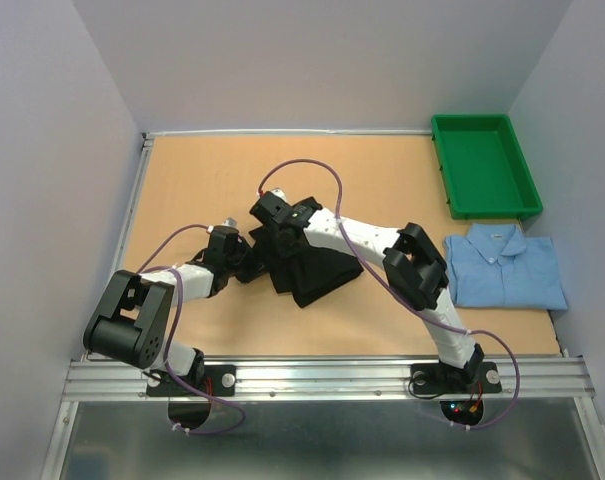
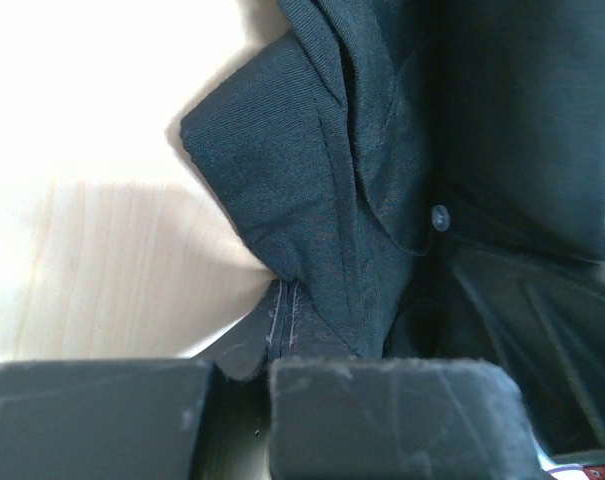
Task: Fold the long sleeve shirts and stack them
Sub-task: Fold the shirt
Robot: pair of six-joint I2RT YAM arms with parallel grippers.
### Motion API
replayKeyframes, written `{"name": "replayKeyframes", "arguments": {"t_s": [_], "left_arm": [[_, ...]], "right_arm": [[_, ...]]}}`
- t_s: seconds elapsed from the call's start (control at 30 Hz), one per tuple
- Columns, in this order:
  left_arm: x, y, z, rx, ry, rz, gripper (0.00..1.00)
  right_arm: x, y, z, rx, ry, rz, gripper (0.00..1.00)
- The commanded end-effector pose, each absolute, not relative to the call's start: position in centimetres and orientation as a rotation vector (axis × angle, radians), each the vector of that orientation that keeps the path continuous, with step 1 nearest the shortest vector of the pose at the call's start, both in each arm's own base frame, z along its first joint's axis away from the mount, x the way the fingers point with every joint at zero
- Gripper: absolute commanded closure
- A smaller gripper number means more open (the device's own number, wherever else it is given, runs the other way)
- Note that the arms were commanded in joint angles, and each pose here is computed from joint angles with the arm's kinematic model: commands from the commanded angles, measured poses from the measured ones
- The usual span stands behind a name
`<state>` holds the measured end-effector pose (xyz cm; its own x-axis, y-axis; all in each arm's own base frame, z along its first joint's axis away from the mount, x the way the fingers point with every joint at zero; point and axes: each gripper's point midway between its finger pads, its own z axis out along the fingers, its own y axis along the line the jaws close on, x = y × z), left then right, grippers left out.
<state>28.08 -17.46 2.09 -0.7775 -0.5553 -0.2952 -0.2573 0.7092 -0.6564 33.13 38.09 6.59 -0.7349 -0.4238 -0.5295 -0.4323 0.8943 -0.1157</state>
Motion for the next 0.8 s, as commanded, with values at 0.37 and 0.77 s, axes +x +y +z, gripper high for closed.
{"name": "replayKeyframes", "arguments": {"t_s": [0.37,0.77], "left_arm": [[27.3,-16.9,2.5,-0.637,2.446,-0.801,1.0],[28.0,-13.6,8.4,-0.512,2.341,-0.581,0.48]], "right_arm": [[31.3,40.7,11.0,-0.607,2.422,0.308,0.5],[31.1,37.1,18.7,-0.509,2.325,0.419,0.29]]}}
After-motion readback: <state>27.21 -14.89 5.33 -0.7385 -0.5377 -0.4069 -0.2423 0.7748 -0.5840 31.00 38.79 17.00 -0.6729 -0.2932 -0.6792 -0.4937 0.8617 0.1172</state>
